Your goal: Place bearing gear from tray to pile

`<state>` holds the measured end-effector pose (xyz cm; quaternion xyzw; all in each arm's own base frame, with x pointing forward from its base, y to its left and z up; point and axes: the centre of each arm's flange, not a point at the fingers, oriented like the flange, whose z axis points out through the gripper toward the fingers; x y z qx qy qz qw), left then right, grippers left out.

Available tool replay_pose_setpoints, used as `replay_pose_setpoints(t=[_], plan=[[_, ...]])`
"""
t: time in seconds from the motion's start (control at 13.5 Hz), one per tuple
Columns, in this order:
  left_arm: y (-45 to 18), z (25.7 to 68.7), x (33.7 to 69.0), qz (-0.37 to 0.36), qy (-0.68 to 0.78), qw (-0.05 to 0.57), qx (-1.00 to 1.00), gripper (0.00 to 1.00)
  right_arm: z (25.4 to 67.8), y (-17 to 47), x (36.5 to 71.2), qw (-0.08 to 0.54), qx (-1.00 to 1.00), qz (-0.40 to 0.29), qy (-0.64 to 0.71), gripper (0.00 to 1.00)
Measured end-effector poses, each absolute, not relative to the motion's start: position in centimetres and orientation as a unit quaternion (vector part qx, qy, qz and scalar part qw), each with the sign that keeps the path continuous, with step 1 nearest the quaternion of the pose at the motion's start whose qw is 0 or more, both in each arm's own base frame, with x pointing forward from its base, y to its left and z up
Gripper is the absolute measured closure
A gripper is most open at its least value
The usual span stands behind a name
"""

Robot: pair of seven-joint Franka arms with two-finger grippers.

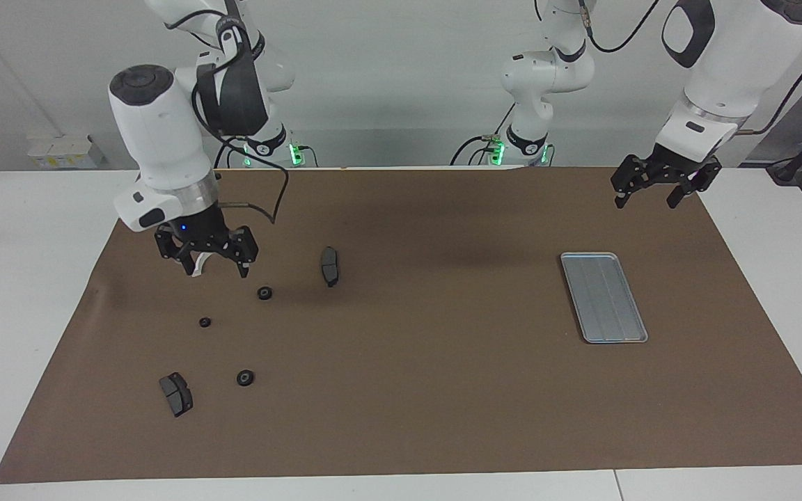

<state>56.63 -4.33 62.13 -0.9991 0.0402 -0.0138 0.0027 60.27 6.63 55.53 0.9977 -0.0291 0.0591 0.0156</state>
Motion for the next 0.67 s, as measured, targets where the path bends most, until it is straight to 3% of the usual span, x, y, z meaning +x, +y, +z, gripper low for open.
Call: replay_pose_setpoints(t=[0.3,0.67], plan=[[-4.5,61.9,56.4,-0.01,0.039,0.003,-0.999,0.0,59.5,6.7,56.4,0.005,1.0,0.027,-0.011,0.0],[-4.3,61.4,56.5,-0.009,0.038,0.003,-0.999,0.0,58.9,6.4,55.8,0.005,1.0,0.006,-0.013,0.0]])
